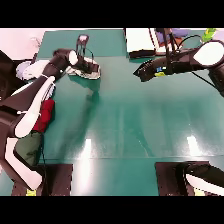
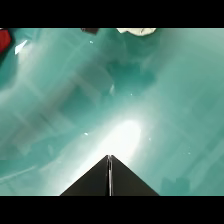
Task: Fold the shirts.
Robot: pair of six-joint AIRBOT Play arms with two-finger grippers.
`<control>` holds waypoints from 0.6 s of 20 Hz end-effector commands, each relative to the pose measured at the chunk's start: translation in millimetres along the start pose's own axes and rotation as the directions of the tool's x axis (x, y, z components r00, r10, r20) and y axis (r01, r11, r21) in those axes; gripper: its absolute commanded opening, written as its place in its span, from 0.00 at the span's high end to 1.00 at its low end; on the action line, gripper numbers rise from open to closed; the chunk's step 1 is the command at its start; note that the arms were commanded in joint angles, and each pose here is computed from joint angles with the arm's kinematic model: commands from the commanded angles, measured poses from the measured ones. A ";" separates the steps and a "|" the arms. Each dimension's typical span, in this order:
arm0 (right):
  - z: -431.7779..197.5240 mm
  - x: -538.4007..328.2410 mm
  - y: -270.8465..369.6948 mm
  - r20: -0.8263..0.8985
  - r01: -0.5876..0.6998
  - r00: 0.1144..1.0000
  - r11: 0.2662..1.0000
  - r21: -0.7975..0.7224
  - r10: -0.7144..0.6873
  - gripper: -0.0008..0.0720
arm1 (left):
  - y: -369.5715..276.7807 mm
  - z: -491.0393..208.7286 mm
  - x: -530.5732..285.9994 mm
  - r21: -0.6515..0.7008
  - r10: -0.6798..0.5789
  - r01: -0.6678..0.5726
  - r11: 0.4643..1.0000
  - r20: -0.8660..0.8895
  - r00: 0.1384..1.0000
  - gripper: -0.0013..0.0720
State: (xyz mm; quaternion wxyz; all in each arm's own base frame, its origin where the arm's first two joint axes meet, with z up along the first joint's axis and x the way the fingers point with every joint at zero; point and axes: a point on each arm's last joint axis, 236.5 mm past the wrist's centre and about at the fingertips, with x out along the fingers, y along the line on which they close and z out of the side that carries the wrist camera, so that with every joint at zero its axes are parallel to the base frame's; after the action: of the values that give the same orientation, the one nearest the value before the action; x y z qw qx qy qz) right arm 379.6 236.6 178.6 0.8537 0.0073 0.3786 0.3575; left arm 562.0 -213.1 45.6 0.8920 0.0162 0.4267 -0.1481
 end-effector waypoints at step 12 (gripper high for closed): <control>56.4 -158.0 -40.7 0.371 0.208 0.898 0.971 0.116 -0.236 0.97 | -115.1 71.5 -373.2 0.435 -0.203 -0.007 0.900 0.435 0.877 0.95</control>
State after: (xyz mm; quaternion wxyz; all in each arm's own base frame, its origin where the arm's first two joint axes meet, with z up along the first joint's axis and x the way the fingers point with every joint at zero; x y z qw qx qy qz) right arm 371.7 141.6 295.9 0.9365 0.0497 0.2309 0.2591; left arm 405.5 -212.5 373.4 0.9485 0.1275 0.1742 -0.2318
